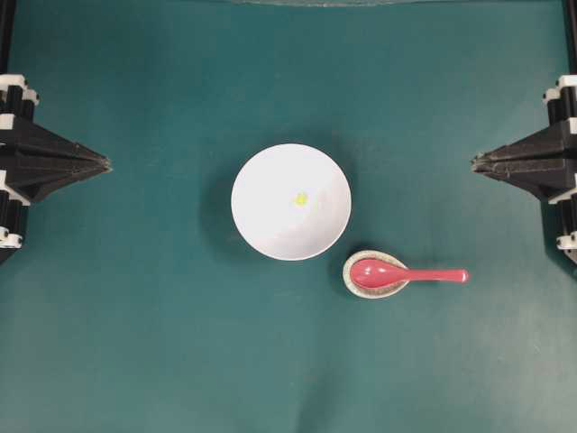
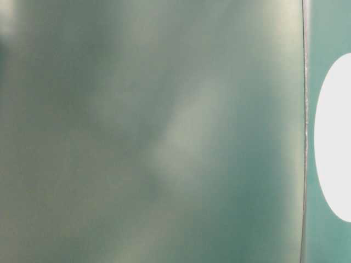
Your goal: Scoop the yellow hexagonal prism block from the bowl with a spoon using the right arm.
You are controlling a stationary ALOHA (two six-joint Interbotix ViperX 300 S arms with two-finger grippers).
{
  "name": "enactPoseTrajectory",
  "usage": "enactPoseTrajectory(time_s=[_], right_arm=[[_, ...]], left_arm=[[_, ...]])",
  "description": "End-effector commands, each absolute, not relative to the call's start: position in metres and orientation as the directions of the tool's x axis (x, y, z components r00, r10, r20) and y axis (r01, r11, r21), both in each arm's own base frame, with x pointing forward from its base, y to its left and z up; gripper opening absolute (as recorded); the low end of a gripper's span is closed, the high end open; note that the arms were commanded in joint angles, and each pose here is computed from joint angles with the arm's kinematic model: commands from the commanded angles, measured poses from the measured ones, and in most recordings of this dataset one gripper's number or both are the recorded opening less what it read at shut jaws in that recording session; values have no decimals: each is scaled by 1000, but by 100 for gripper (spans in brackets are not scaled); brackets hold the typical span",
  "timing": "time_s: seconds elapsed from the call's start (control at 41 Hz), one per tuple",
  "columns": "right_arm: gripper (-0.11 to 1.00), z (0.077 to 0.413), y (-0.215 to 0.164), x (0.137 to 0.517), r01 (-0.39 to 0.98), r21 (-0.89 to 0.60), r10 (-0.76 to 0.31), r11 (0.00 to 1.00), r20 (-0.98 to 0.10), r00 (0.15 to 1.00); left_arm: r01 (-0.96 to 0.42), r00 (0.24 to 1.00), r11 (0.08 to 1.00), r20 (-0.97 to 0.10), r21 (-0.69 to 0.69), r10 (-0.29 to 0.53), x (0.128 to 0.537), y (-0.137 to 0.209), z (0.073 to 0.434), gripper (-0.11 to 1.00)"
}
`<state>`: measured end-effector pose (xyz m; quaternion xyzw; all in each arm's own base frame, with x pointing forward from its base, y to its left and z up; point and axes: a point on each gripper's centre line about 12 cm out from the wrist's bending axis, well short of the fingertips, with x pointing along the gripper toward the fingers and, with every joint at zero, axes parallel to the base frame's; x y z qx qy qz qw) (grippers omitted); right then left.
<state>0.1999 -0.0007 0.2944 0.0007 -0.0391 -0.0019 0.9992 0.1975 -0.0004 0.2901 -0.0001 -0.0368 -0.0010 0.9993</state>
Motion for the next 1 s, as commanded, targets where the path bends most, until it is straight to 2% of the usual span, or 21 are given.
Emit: enactPoseTrajectory(time_s=[0.0,0.024,0.049,0.097,0.682,0.78,0.975], right_arm=[[0,300,-1,201,7,3,-7,1000,93,996],[0,300,-1,203,7,3,-7,1000,75,997],[0,299,-1,203,7,5,-7,1000,69,998],[0,299,-1,203,7,5,-7,1000,57,998],[1,302,-2,204,9,14,-9,1000,51,999],[6,303,-2,204,8,12,-9,1000,51,999],[25,308,-2,205,8,14,-9,1000,52,999]], left_arm=[[6,996,1000,93,6,-7,201,-1,301,-1],[6,996,1000,86,4,-7,201,-1,300,0],[6,997,1000,83,4,-7,201,-1,300,7],[6,997,1000,80,4,-7,201,-1,300,3],[6,997,1000,78,3,-7,202,-1,300,3],[6,997,1000,70,3,-7,202,-1,298,3],[6,998,1000,67,3,-7,202,-1,298,3]])
